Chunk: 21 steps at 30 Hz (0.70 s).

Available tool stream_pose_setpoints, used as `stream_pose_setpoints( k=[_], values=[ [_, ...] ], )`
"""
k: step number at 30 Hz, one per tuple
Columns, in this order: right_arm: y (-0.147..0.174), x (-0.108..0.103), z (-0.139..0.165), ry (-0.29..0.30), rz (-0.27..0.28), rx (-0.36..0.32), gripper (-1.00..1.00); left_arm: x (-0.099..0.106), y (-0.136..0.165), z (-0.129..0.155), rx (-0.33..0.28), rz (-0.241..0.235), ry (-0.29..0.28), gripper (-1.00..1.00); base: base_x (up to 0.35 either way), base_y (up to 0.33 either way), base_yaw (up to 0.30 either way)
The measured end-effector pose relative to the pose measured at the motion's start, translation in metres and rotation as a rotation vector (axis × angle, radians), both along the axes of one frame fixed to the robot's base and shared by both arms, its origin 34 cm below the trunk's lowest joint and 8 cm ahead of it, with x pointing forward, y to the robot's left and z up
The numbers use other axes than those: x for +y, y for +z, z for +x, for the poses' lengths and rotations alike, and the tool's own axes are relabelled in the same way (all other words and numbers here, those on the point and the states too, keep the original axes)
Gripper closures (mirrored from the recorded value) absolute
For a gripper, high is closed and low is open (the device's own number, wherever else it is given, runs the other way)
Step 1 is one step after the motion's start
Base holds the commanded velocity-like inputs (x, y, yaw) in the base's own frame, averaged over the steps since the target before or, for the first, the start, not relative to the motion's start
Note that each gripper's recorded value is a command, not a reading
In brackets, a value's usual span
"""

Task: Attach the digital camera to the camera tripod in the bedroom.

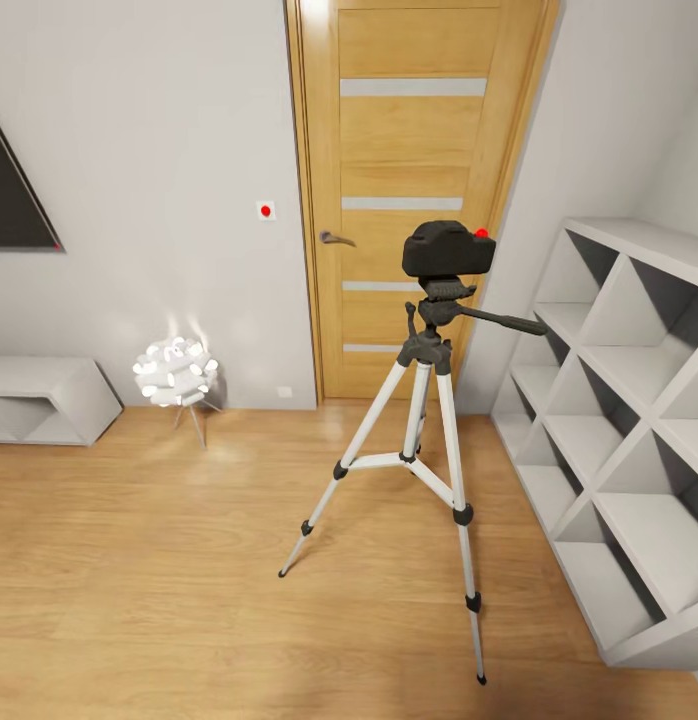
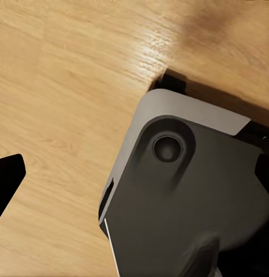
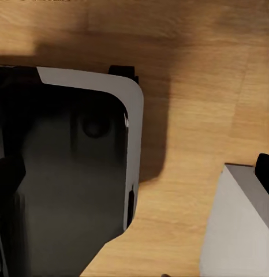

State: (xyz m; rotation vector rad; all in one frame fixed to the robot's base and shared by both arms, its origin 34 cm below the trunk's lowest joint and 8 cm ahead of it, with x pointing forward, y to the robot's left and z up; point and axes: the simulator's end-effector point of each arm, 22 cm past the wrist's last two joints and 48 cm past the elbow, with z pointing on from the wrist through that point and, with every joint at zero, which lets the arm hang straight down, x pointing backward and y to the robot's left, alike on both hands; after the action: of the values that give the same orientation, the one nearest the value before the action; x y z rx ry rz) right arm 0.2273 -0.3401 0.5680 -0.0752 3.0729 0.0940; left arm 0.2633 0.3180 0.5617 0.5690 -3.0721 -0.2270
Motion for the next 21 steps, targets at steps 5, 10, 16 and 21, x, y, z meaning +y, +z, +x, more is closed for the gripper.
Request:
stream_pose_setpoints(
  k=[5, 10, 16, 21],
  values=[
    [0.0, 0.0, 0.002, -0.003, -0.005, -0.006, -1.0, 0.0, 0.001, 0.002, -0.006, 0.0, 0.0, -1.0, 0.0, 0.0, 0.0],
    [-0.001, 0.023, 0.0, -0.005, 0.019, -0.003, -1.0, 0.0, 0.002, 0.005, -0.013, 0.0, 0.0, -1.0, 0.0, 0.0, -0.061],
    [-0.001, 0.028, -0.008, -0.004, 0.025, 0.001, -1.0, 0.0, 0.003, 0.009, -0.023, 0.0, 0.0, -1.0, 0.0, 0.0, -0.028],
    [0.0, 0.029, -0.01, -0.004, 0.027, -0.001, -1.0, 0.0, 0.004, 0.012, -0.031, 0.0, 0.0, -1.0, 0.0, 0.0, -0.004]
  ],
)
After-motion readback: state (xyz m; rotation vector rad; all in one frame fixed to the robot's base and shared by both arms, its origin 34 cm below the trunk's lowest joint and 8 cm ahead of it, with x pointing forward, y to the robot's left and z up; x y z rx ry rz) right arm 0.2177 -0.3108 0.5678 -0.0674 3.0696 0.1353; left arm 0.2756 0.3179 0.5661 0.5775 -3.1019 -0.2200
